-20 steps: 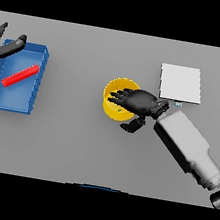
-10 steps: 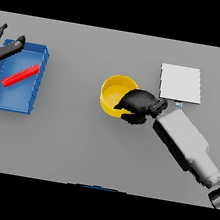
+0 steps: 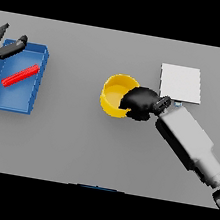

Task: Pick up the red beaker and tilt it to pour out 1 green nut into yellow bowl. Pick up the yellow bowl and place it on the metallic measuring scale.

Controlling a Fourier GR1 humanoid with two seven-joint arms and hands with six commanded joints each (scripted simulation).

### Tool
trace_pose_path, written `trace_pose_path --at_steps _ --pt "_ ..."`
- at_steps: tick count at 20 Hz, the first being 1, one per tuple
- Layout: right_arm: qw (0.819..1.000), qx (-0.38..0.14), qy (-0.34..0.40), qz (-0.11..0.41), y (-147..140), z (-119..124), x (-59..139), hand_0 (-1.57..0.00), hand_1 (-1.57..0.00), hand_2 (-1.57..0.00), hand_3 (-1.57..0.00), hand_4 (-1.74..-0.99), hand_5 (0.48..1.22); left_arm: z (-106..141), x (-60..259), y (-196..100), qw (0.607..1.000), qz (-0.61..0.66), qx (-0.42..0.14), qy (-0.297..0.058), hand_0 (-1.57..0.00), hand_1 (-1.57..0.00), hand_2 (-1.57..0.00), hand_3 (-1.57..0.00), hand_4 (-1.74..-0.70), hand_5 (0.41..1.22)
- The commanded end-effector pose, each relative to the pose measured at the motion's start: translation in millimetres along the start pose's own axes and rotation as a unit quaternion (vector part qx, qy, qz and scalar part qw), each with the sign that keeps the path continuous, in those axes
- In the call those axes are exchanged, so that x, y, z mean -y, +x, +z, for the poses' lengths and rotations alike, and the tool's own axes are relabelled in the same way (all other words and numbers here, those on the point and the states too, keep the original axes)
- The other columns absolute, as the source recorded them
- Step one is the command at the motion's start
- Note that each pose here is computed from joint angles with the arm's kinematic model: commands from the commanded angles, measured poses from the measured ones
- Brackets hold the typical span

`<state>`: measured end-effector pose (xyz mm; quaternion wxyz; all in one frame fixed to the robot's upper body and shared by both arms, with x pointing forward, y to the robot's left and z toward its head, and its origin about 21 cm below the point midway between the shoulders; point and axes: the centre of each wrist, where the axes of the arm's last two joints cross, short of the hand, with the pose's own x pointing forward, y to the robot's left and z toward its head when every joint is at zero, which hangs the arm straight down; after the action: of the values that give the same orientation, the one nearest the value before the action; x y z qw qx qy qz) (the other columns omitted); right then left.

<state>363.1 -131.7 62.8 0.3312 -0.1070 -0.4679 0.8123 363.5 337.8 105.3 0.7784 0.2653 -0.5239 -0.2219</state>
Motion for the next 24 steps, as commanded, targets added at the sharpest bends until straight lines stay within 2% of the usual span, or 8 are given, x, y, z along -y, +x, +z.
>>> trace_pose_path --at_steps 1,4,6,8,12,14,18,24 --pt "1.000 -0.003 -0.004 -0.002 -3 4 4.7 -1.52 -1.52 -1.41 -1.18 -1.724 1.209 1 -2 -1 1.000 0.000 0.003 0.005 0.00 0.00 0.00 0.00 -0.78 0.704" --pt "1.000 -0.010 -0.009 -0.006 -5 18 19.3 -1.55 -1.54 -1.46 -1.16 -1.732 1.215 1 0 2 1.000 -0.009 0.005 0.005 0.00 0.00 0.00 0.00 -0.77 0.707" --pt "1.000 -0.018 -0.009 0.000 -5 26 21.9 -1.55 -1.55 -1.49 -1.15 -1.735 1.217 1 -2 3 1.000 -0.005 0.003 0.003 0.00 0.00 0.00 0.00 -0.78 0.702" --pt "0.999 -0.046 -0.022 0.005 -6 34 30.5 -1.56 -1.56 -1.43 -1.22 -1.737 1.219 0 -2 2 1.000 0.001 0.007 -0.001 0.00 0.00 0.00 0.00 -0.78 0.702" --pt "0.999 -0.042 -0.029 0.008 5 52 27.3 -1.57 -1.57 -1.51 -1.18 -1.739 1.219 -3 -5 -2 1.000 0.008 0.006 0.002 0.00 0.00 0.00 0.00 -0.80 0.704" --pt "0.996 -0.078 -0.040 0.002 0 63 33.1 -1.53 -1.57 -1.52 -1.18 -1.740 1.220 0 -7 1 1.000 0.013 0.009 0.001 0.00 0.00 0.00 0.00 -0.81 0.703" --pt "0.990 -0.120 -0.078 0.004 -28 79 43.0 -1.55 -1.57 -1.52 -1.17 -1.741 1.220 4 -2 4 1.000 0.024 0.005 -0.001 0.00 0.00 0.00 0.00 -0.83 0.728" --pt "0.977 -0.182 -0.111 -0.008 -71 89 42.2 -1.57 -1.57 -1.55 -1.16 -1.741 1.221 6 -1 6 1.000 0.025 -0.007 -0.002 0.00 0.00 0.00 0.00 -0.85 0.754"
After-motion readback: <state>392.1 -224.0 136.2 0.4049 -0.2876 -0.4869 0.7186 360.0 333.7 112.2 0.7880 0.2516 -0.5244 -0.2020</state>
